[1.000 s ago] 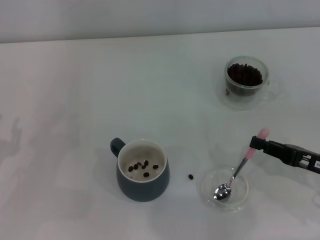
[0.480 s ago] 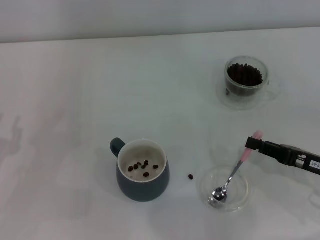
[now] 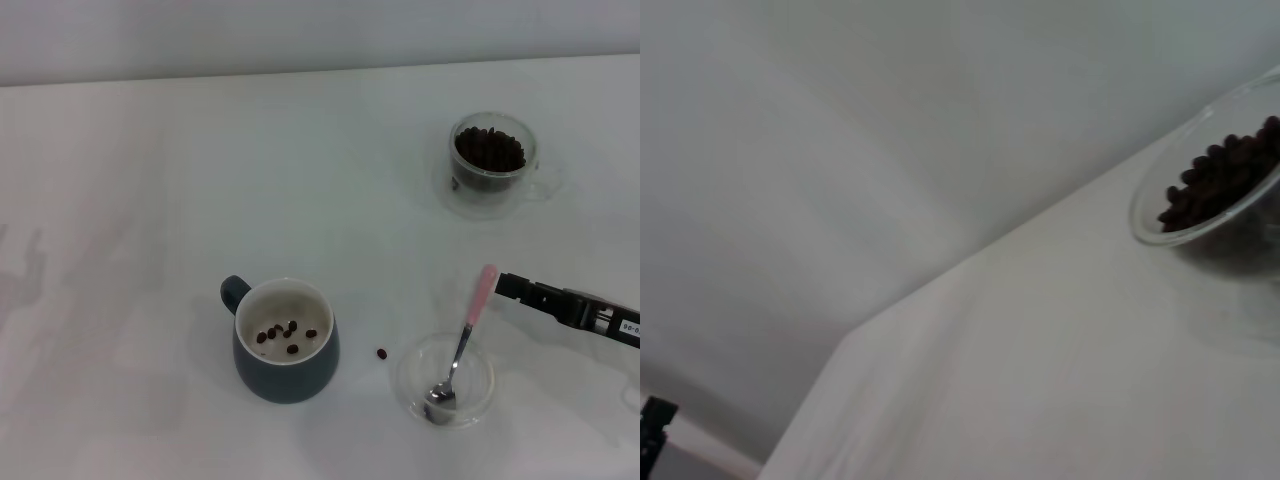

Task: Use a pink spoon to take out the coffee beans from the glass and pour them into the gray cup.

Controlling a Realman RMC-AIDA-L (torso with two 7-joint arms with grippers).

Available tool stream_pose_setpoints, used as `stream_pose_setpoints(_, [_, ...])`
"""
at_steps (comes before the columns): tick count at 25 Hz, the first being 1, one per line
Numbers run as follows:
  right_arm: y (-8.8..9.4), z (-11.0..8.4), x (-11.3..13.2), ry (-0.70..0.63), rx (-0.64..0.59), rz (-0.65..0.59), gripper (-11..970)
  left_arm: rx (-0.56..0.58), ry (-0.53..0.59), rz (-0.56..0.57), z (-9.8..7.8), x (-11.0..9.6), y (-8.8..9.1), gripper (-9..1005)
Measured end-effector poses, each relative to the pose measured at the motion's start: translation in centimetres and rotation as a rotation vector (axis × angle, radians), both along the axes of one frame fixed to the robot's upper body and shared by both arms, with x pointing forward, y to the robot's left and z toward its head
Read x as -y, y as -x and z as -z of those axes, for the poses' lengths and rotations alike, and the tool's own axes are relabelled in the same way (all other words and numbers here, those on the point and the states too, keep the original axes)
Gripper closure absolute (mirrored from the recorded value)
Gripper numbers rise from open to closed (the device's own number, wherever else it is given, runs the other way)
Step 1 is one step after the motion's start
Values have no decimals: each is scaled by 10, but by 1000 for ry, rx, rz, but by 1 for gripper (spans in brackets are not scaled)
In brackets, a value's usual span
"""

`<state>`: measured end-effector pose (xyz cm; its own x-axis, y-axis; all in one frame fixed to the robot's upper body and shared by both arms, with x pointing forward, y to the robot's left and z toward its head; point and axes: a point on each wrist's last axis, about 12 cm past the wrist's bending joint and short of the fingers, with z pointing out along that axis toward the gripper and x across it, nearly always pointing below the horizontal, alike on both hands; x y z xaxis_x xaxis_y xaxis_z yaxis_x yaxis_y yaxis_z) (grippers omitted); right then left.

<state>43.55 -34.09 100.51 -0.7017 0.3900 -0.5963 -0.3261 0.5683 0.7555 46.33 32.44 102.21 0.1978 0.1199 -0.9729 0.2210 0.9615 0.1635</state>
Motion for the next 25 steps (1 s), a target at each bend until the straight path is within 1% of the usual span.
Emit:
stream_pose_setpoints(4, [-1,1,1,5,-2,13,707,-4,-4,-2,0,0,-1,588])
stream_pose_setpoints(7, [-3,-2,4,-7,10,27,707,-7,-6,-5,0,-1,-1,588])
stream_pose_setpoints(11, [-9,-10,11,-15,47,52,707,-6,-7,-7,0,-1,-1,588])
stream_pose_setpoints(14, [-16,-19,21,-7,103,93,707,0,-31,-13,0,-2,-2,588])
stream_pose_setpoints(17, [-24,-31,36,13,180,158,707,11,-67,-21,0,-2,-2,588])
stream_pose_setpoints(20, [-27,-38,50,46,263,238,707,12,-64,-43,0,-2,-4,588])
stream_pose_setpoints(25, [-27,-42,66,127,381,383,707,12,-42,-95,-1,-5,-8,588])
